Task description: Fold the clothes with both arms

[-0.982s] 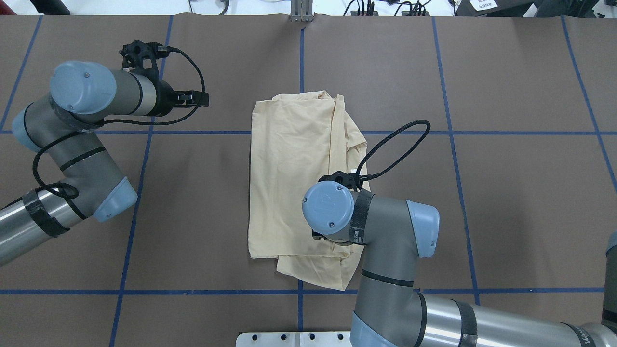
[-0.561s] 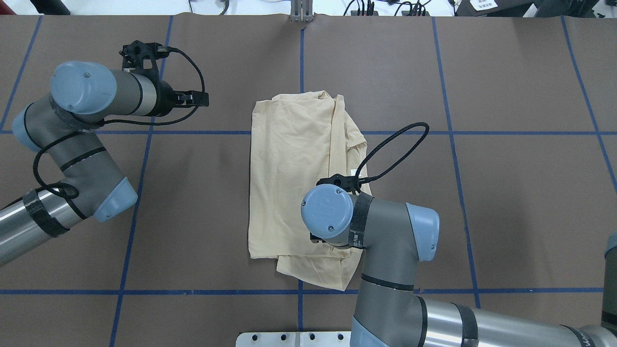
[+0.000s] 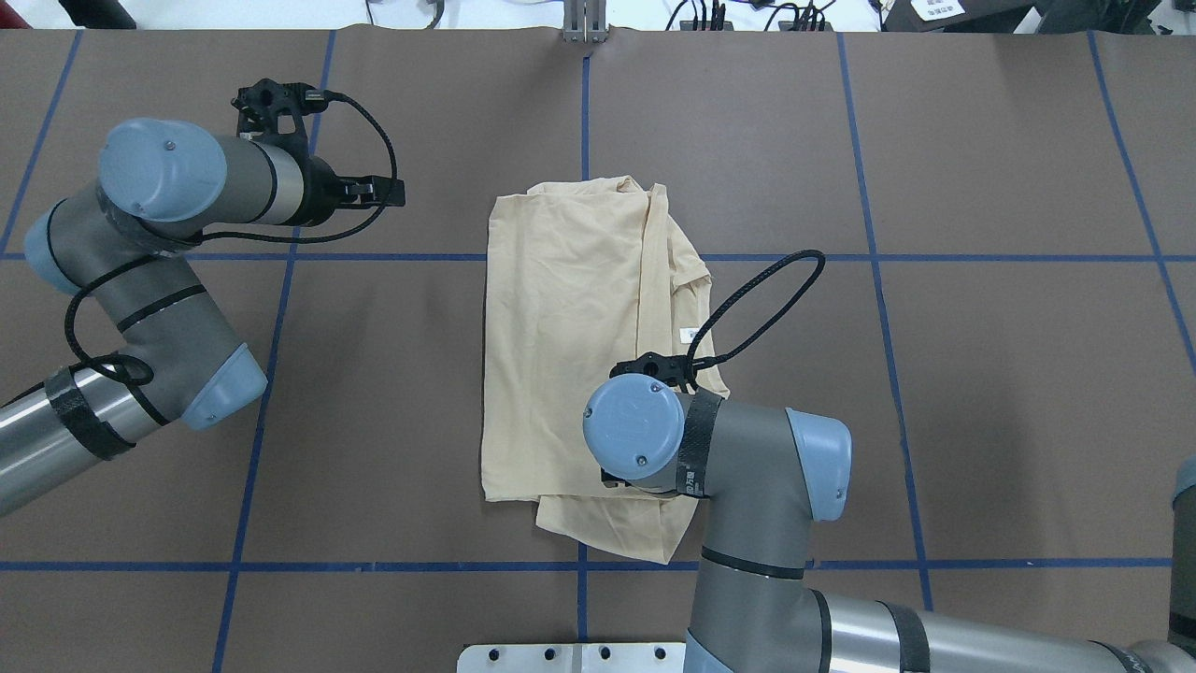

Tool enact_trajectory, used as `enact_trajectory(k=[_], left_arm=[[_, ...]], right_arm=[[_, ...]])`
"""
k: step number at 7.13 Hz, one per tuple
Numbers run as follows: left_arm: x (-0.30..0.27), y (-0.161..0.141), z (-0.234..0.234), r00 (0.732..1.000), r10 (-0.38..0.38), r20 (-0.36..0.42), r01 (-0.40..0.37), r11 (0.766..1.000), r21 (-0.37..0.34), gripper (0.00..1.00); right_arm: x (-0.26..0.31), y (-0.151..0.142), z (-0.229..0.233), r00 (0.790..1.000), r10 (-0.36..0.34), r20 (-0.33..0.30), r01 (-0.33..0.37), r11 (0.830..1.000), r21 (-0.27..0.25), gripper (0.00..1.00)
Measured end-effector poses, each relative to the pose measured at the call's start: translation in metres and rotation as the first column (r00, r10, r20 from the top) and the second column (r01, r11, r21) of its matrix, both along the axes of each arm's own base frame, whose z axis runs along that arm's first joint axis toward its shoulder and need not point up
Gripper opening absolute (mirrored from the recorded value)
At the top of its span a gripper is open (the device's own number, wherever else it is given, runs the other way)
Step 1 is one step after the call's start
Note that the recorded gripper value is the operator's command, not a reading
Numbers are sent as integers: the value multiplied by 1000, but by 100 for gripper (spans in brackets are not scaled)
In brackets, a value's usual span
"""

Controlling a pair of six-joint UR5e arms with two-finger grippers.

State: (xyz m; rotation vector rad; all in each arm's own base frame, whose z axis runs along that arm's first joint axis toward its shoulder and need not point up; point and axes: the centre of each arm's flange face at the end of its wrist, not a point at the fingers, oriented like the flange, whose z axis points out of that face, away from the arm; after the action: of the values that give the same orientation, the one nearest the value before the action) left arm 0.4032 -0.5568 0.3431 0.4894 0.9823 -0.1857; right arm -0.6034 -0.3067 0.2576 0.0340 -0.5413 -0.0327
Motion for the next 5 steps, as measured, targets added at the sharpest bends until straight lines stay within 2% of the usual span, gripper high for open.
enact_trajectory(k=[5], left_arm=[[1,-1,-5,1000,0,-5,0,1000,5,100]], right_arm=[[2,-1,3,1000,-14,-4,14,1000,7,100]])
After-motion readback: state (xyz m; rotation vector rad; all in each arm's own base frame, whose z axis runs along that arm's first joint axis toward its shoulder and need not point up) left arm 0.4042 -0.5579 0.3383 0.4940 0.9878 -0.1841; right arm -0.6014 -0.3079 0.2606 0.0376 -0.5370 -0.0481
